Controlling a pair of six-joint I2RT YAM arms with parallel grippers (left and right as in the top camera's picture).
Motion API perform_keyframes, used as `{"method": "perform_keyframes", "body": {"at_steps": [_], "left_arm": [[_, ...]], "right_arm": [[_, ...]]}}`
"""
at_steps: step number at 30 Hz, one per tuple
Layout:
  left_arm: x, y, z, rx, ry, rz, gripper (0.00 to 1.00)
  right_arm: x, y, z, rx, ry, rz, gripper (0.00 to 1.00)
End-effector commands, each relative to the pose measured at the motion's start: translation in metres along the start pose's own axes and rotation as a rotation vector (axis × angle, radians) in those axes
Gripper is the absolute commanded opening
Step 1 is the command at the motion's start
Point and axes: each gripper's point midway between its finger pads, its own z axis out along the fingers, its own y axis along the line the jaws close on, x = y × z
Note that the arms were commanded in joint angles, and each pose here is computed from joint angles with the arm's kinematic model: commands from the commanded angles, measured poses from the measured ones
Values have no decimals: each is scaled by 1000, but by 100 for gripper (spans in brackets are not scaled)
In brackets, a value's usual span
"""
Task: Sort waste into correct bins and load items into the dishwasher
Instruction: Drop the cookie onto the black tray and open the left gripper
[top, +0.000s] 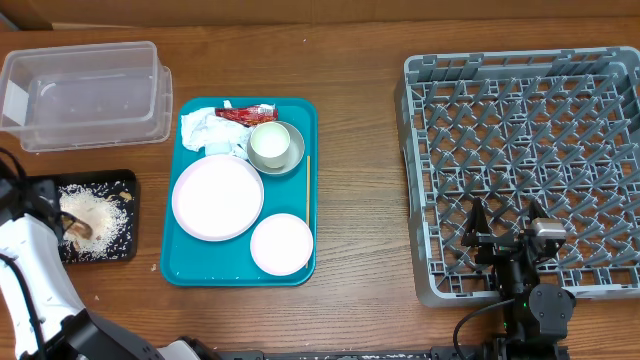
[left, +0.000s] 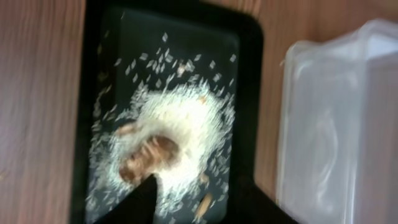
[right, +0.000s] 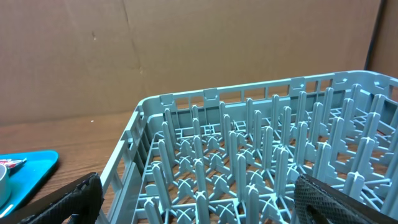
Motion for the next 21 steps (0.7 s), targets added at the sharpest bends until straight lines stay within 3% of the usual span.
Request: {"method": "perform_keyframes", "body": {"at_steps": [1,3,5,6,13,21], "left_arm": [[-7,-1,14,-27,-28,6,78],[-3,1,18,-38,-13,16,90],[6,-3,19,-13,41,57,93],[12,-8,16,20,78,83,100],[37,-30,-38,212,228,168,100],[50,6,-112,214,252,176,100]], "right_arm": [[1,-1,0,4,-9,-15,100],[1,-1,0,4,-8,-15,100],[1,-1,0,4,-8,-15,100],[1,-1,0,4,-8,-15,100],[1,-1,0,4,-8,-15,100],[1,-1,0,4,-9,-15,100]]}}
